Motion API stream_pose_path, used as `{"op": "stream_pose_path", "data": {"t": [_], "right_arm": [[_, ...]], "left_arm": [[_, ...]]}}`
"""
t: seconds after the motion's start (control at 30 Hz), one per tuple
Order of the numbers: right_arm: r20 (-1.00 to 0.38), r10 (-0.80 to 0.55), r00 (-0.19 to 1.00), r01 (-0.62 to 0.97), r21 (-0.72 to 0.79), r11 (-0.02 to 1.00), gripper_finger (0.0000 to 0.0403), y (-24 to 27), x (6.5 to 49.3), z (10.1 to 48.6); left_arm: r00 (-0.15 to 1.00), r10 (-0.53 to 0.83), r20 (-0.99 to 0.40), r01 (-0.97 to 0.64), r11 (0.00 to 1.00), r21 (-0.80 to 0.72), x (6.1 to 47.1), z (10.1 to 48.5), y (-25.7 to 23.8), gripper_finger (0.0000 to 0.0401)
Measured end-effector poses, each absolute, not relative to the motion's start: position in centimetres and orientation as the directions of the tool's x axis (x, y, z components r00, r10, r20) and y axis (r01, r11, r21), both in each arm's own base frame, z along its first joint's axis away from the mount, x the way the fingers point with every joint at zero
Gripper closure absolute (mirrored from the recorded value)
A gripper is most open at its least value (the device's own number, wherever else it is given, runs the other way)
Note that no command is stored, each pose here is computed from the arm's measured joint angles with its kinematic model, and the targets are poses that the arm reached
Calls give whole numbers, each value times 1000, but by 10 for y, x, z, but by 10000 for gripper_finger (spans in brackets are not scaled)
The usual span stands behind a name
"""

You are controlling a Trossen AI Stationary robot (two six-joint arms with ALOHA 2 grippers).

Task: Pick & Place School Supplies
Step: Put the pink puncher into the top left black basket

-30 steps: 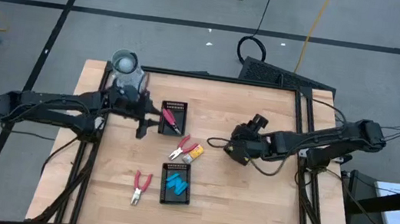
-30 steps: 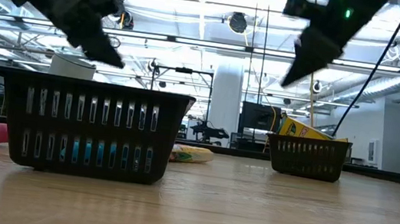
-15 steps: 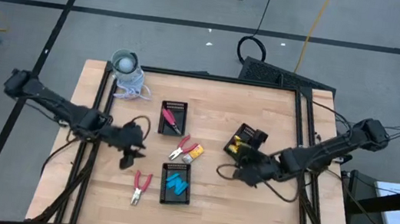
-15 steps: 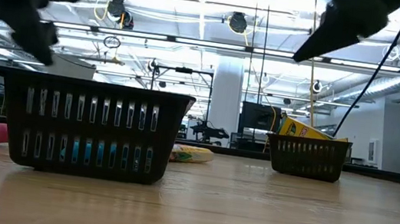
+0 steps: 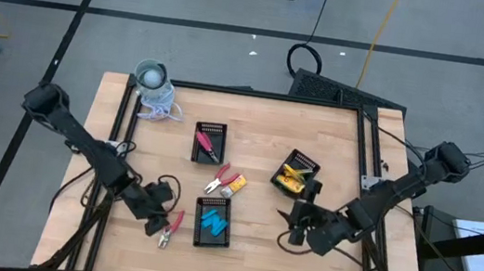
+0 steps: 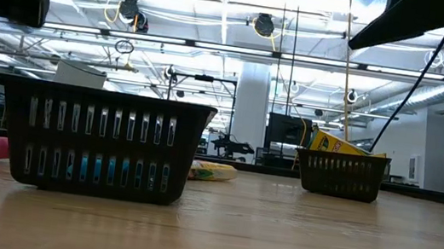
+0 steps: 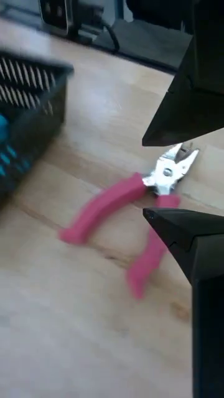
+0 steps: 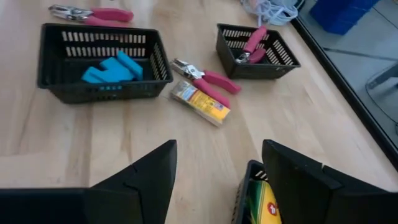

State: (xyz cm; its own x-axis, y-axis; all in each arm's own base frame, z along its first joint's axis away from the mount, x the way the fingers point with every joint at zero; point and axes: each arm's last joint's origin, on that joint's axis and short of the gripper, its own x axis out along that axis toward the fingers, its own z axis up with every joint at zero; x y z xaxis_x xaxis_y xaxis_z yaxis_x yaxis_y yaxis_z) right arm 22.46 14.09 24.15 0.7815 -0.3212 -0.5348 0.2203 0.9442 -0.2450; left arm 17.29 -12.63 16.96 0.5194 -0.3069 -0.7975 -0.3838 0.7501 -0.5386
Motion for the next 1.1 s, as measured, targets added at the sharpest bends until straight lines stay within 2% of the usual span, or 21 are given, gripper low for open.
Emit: {"op": "stream_pose_path", "data": {"t": [0.13,0.4,0.57,0.83,1.1], "right_arm": [[-547,-285,787,172,-249,953,174,148,219,241],[-561,-246,791,115,-257,959,175,158,211,240],[-566,-238,789,96,-269,958,175,161,208,239],[-570,-237,787,88,-276,957,176,161,206,238],[-568,-241,787,92,-279,956,177,161,206,238]], "left_arm": [[453,-326,-829,-485,691,-537,173,161,-128,224],[441,-265,-858,-604,619,-502,173,158,-121,224],[389,-258,-884,-663,589,-463,176,151,-116,224],[310,-290,-905,-705,568,-424,182,136,-117,224],[309,-303,-902,-731,531,-428,190,128,-121,227]]}}
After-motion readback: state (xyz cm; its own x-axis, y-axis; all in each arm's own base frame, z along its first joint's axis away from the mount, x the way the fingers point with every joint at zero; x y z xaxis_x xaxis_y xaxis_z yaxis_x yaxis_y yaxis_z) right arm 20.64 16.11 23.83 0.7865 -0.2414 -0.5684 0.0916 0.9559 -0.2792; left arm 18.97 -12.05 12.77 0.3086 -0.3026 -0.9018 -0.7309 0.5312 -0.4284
